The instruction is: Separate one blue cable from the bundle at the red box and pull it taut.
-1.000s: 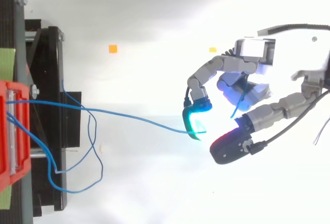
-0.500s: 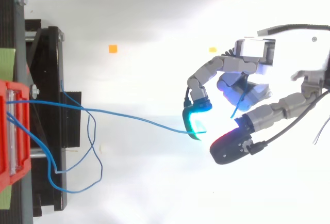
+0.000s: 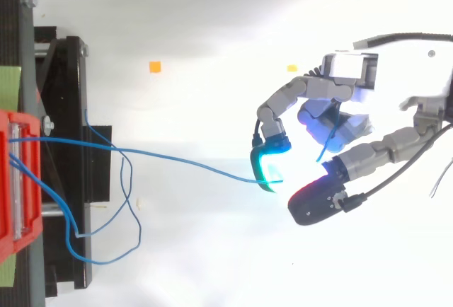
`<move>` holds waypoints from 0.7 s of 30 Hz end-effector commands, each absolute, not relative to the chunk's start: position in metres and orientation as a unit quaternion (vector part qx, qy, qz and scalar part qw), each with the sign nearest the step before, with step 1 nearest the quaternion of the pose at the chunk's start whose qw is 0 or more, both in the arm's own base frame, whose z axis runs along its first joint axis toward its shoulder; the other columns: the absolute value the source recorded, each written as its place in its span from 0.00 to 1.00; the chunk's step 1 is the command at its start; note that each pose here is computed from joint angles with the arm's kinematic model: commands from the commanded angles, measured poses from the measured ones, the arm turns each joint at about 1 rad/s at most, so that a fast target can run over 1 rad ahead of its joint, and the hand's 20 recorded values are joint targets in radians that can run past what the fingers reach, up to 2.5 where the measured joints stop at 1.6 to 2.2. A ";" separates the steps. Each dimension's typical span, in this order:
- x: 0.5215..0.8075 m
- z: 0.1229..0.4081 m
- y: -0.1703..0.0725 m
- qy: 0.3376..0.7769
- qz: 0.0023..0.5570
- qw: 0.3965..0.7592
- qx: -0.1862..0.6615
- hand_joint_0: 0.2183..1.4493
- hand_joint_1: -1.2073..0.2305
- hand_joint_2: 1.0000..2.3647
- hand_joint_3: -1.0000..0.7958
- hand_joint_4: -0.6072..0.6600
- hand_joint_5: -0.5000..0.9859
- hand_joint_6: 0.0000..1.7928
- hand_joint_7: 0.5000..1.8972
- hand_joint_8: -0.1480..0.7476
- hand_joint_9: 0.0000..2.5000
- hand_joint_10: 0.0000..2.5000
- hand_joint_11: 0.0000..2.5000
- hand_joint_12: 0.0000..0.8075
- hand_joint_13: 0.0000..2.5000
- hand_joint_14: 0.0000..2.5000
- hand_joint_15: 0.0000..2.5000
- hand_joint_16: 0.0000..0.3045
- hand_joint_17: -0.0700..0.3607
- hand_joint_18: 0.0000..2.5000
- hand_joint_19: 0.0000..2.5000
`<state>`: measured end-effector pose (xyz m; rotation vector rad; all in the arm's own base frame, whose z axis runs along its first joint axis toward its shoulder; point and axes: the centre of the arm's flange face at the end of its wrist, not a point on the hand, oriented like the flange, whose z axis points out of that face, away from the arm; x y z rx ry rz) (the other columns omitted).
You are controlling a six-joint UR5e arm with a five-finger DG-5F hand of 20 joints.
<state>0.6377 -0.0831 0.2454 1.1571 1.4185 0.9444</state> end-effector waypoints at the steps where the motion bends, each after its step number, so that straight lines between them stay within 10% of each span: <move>1: 0.638 0.246 -0.083 0.590 0.393 0.515 0.482 0.38 0.26 0.01 0.58 0.35 0.25 0.51 0.53 0.53 0.35 1.00 0.64 0.51 0.32 1.00 0.53 0.15 0.41 0.57 0.65; 21: 0.638 0.246 -0.083 0.590 0.393 0.515 0.482 0.38 0.26 0.01 0.58 0.35 0.25 0.51 0.53 0.53 0.35 1.00 0.64 0.51 0.32 1.00 0.53 0.16 0.41 0.57 0.65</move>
